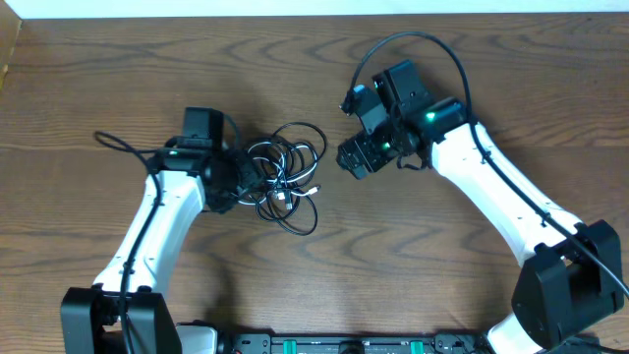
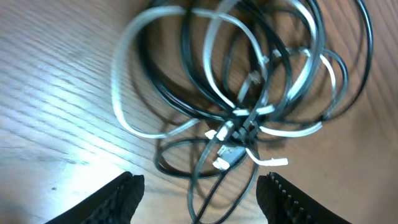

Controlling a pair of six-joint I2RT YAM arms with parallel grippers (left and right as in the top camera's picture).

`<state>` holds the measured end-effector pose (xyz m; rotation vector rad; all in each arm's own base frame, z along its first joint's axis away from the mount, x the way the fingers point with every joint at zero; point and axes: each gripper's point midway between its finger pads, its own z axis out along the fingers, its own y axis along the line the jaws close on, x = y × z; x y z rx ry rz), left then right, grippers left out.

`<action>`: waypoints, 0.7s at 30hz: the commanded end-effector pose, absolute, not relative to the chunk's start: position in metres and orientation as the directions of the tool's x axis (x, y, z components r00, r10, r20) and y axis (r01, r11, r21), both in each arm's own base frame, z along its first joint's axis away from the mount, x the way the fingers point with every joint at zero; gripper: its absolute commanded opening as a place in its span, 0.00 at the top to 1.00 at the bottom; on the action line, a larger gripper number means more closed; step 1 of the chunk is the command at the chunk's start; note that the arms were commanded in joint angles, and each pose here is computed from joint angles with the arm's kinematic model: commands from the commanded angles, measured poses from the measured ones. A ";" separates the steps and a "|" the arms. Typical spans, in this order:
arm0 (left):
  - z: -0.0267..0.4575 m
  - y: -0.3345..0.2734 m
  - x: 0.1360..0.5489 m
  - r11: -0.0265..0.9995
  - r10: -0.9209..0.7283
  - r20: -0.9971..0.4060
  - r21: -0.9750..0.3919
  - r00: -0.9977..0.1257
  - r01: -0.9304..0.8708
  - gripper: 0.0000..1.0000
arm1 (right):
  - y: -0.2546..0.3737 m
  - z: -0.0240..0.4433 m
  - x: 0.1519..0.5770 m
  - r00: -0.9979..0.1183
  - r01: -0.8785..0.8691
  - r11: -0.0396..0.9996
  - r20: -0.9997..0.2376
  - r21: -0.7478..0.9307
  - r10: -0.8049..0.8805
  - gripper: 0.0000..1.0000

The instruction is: Untangle cables

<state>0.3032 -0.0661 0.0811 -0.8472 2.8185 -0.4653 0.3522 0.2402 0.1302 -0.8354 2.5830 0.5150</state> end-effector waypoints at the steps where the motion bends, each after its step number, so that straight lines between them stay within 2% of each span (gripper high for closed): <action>1: 0.078 -0.074 0.304 0.843 -0.491 -0.096 -0.303 -0.866 -0.444 0.36 | 0.229 0.107 0.349 -0.810 -0.535 0.817 -0.406 0.217 -0.423 0.11; 4: 0.069 -0.083 0.298 0.865 -0.457 -0.082 -0.274 -0.886 -0.421 0.36 | 0.226 0.094 0.343 -0.817 -0.531 0.819 -0.388 0.217 -0.427 0.11; 5: 0.065 -0.085 0.295 0.872 -0.447 -0.076 -0.261 -0.891 -0.415 0.40 | 0.225 0.091 0.342 -0.819 -0.529 0.821 -0.384 0.215 -0.427 0.11; 7: 0.055 -0.087 0.287 0.886 -0.428 -0.059 -0.225 -0.902 -0.406 0.50 | 0.221 0.085 0.341 -0.821 -0.524 0.827 -0.379 0.202 -0.428 0.10; 10: 0.042 -0.090 0.274 0.900 -0.406 -0.016 -0.182 -0.914 -0.397 0.70 | 0.216 0.079 0.343 -0.820 -0.516 0.839 -0.380 0.169 -0.428 0.09; 12: 0.036 -0.091 0.266 0.906 -0.396 0.018 -0.157 -0.918 -0.394 0.79 | 0.213 0.078 0.346 -0.818 -0.512 0.846 -0.385 0.150 -0.427 0.09; 13: 0.033 -0.091 0.261 0.909 -0.392 0.038 -0.141 -0.919 -0.393 0.90 | 0.213 0.078 0.347 -0.816 -0.512 0.846 -0.390 0.147 -0.426 0.09; 14: 0.031 -0.091 0.257 0.910 -0.390 0.055 -0.128 -0.919 -0.394 0.92 | 0.214 0.078 0.348 -0.815 -0.512 0.846 -0.393 0.147 -0.426 0.09; 21: 0.033 -0.085 0.231 0.940 -0.323 0.144 -0.065 -0.935 -0.334 0.92 | 0.209 0.078 0.351 -0.814 -0.503 0.857 -0.396 0.116 -0.424 0.09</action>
